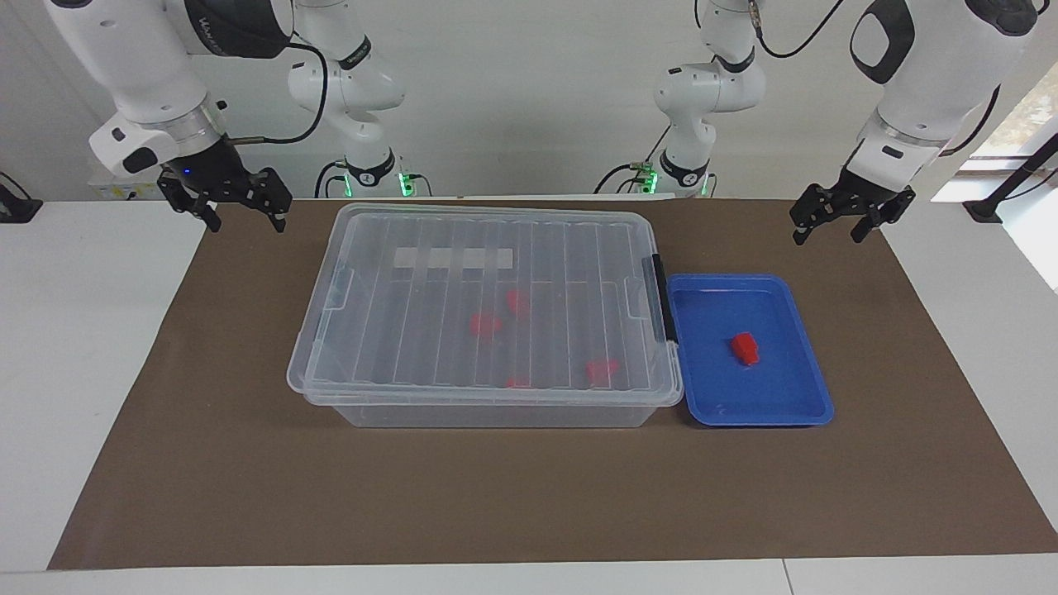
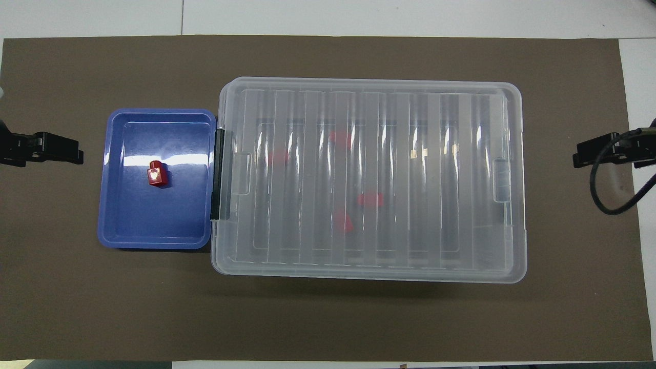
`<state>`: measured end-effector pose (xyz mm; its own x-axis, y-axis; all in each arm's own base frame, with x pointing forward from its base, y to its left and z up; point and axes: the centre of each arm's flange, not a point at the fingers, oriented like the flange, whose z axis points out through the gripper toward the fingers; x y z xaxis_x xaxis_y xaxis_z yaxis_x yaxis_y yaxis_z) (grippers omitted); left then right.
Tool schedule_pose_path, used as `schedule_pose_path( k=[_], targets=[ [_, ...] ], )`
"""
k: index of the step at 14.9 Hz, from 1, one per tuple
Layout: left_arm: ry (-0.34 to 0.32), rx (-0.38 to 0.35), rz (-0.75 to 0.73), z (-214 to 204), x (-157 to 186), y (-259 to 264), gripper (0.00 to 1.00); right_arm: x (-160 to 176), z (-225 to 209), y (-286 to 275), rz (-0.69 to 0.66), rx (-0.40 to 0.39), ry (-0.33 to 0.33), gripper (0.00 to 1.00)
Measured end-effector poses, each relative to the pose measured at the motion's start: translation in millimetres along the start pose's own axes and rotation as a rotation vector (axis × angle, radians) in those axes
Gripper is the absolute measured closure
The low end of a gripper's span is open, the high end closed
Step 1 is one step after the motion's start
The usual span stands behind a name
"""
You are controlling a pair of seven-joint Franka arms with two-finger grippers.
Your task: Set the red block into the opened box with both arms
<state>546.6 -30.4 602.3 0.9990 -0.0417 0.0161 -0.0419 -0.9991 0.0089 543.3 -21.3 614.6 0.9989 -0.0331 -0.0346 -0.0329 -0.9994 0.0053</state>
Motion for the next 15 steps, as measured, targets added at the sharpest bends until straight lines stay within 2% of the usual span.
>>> schedule_pose_path(
  k=[11,15],
  targets=[
    [0.0,0.0,0.0,0.0,0.0,0.0,0.0,0.4,11.8,-4.9,-0.009,0.0,0.004,0.0],
    [0.0,0.0,0.0,0.0,0.0,0.0,0.0,1.1,42.0,-51.8,-0.063,0.002,0.048,0.0]
  ],
)
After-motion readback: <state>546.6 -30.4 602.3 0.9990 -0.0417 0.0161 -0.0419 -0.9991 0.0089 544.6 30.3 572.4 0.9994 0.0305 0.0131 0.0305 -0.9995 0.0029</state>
